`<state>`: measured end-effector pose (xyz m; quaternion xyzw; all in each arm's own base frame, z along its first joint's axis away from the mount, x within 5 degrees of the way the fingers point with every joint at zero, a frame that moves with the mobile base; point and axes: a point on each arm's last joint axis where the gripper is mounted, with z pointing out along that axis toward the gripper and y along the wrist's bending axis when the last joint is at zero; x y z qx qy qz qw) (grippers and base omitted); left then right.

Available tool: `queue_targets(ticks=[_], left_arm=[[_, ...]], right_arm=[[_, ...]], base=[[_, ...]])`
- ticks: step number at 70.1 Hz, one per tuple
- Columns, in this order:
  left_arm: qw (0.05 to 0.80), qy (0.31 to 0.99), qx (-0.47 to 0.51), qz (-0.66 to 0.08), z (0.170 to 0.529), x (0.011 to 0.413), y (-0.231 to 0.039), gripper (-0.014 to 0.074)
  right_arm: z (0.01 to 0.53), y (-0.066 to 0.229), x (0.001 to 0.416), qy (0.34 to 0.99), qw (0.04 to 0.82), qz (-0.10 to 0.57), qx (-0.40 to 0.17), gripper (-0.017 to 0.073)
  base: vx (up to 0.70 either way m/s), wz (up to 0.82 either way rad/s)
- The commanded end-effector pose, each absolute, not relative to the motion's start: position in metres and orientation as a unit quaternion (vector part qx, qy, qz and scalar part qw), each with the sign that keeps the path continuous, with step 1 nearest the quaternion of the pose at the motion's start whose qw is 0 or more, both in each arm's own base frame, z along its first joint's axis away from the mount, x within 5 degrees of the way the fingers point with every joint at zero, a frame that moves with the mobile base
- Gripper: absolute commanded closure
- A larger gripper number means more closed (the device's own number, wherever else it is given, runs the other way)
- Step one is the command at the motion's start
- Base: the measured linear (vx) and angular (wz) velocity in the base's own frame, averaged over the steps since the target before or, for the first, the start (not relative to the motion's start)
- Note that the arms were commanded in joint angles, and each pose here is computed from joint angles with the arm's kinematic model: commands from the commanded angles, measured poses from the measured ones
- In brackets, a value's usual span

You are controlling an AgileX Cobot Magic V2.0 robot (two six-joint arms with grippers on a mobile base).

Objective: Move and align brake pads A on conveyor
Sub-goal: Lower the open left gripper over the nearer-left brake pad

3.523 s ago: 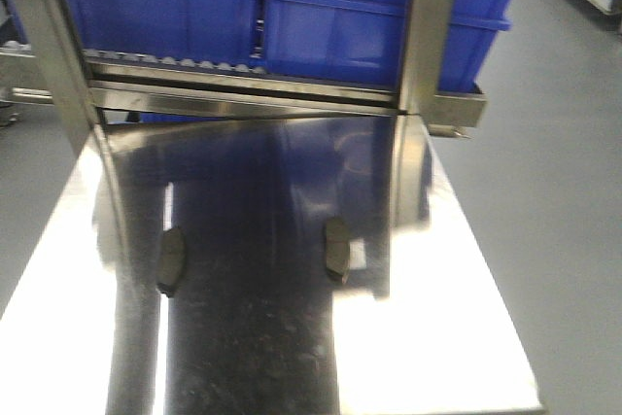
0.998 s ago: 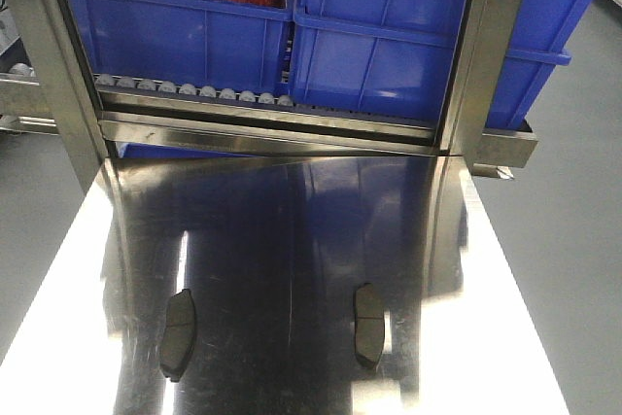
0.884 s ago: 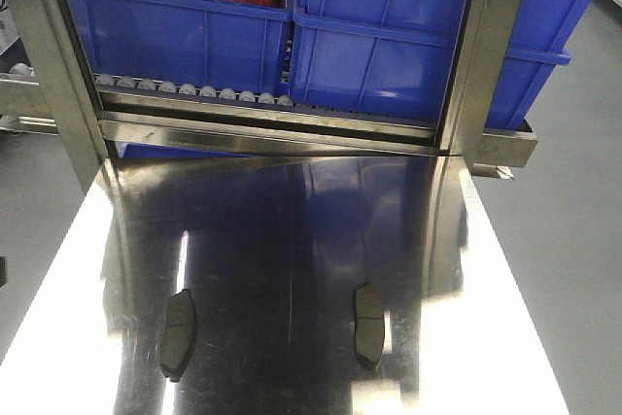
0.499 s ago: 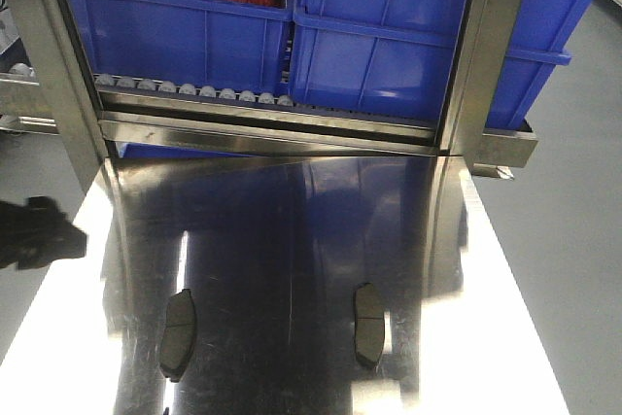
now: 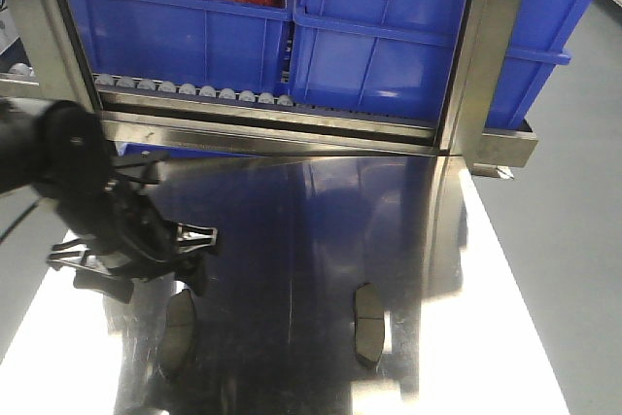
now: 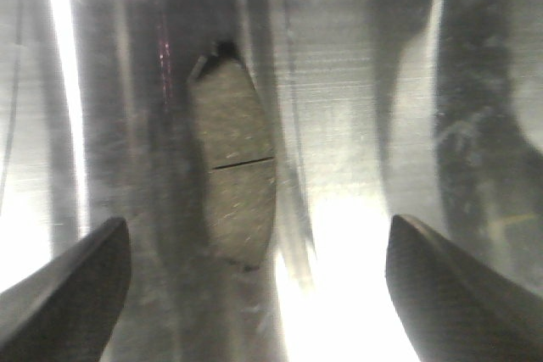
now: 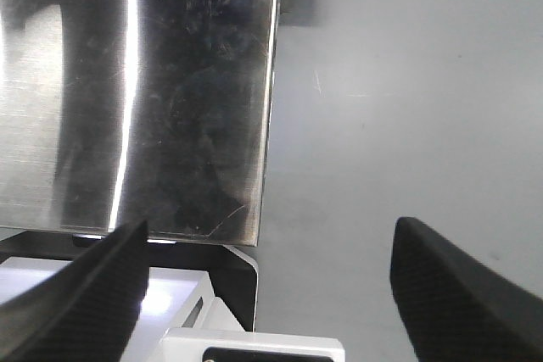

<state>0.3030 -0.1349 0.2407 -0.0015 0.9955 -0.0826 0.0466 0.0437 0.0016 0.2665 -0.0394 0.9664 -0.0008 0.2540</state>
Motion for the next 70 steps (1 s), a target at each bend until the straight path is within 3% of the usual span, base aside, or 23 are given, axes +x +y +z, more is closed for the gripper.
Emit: queue_targets(ticks=[1,23,50,70], left_arm=[[0.060,0.996,-0.008,-0.061,0.255,0.309,-0.147,0.0008],[0.033,0.998,-0.027,-0.043,0.238,0.320,-0.171,0.0008],[0.017,0.999,-0.049,-0.009,0.227,0.316,-0.159,0.0008],[0.024,0.997,-0.065,-0.047,0.207,0.312,-0.163,0.0008]], right_arm=[[0.273,0.001,0.044,0.967,0.253,-0.005,-0.042,-0.0006],[0.273,0.001,0.044,0.967,0.253,-0.005,-0.042,-0.0006],[0.273,0.001,0.044,0.967,0.253,-0.005,-0.042,-0.0006],[0.273,0.001,0.044,0.967,0.253,-0.005,-0.042,-0.0006]], base=[[0.00,0.00],[0.00,0.00],[0.00,0.00],[0.00,0.00]])
